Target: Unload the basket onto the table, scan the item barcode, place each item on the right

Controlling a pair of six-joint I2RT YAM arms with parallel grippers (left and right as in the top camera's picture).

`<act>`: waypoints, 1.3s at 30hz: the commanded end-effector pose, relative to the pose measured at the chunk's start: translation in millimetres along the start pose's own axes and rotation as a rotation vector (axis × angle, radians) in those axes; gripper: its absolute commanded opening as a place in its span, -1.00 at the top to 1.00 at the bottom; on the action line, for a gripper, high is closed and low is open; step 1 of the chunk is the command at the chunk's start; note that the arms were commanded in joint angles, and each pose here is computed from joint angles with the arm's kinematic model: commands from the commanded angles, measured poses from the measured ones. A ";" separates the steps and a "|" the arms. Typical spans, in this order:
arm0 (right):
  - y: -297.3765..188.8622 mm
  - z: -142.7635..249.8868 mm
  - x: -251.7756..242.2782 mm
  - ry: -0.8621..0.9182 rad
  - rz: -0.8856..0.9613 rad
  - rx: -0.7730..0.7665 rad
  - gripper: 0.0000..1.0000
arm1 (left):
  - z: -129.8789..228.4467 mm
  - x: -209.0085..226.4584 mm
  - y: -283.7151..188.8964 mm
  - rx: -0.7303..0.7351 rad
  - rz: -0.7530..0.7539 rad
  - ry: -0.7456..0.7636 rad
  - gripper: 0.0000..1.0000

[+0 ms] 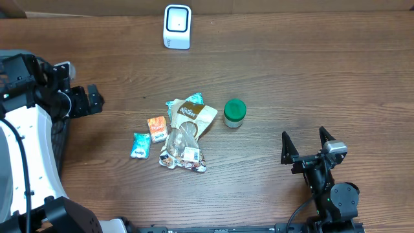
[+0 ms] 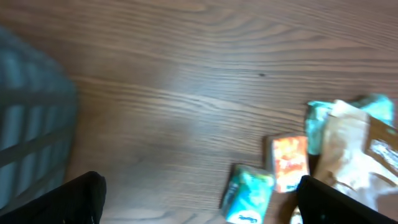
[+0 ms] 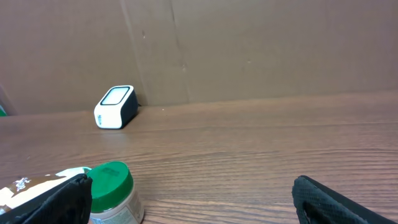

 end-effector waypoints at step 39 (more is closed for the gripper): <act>-3.1 -13.1 16.5 -0.004 -0.186 -0.048 -1.00 | -5.7 -12.7 -4.9 -0.033 0.088 0.077 -0.99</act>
Point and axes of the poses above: each gripper's point midway between its finger pads, its own y axis out along the fingers, its own x axis along the line the jaws close on, z = x × y, the point moved 9 cm from there along -y, back along the fingers, and after that the axes turned 2 degrees about -y, right-handed, at the moved point
